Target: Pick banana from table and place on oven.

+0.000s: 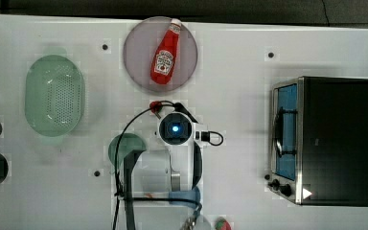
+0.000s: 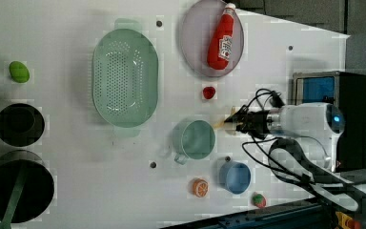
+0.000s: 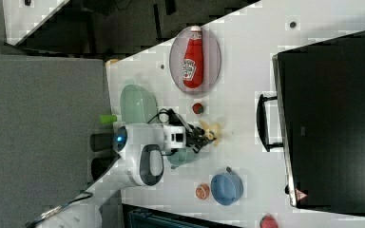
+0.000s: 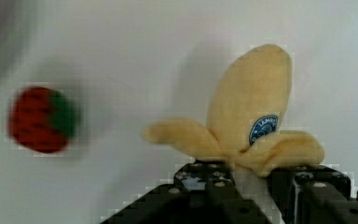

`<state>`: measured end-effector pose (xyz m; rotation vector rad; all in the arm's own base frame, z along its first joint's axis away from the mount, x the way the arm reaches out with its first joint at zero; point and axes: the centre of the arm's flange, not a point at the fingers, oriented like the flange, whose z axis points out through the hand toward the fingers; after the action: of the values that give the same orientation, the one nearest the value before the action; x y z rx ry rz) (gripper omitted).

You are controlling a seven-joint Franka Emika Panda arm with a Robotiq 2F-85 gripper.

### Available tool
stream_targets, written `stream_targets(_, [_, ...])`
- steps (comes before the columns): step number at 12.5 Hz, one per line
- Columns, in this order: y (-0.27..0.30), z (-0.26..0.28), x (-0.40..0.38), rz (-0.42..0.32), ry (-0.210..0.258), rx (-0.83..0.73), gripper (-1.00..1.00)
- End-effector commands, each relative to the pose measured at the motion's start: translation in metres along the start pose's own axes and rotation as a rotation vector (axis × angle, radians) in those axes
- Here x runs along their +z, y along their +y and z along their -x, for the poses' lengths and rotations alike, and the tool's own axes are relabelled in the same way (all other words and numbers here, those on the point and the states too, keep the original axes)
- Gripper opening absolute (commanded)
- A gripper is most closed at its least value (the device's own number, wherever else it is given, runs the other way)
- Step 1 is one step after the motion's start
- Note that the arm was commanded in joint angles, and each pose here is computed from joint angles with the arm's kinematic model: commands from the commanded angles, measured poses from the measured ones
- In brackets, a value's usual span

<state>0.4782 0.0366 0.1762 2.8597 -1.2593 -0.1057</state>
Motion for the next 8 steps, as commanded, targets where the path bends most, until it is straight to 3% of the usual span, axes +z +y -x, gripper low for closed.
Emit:
stream_targets(1, [-0.021,-0.011,-0.082,-0.118,0.11,0.022,-0.5])
stream_targets(5, [-0.014,-0.011,-0.192,-0.129,0.148,0.036,-0.5])
stream_targets(8, [0.003,-0.011,-0.272,-0.076,0.121,0.062,-0.5])
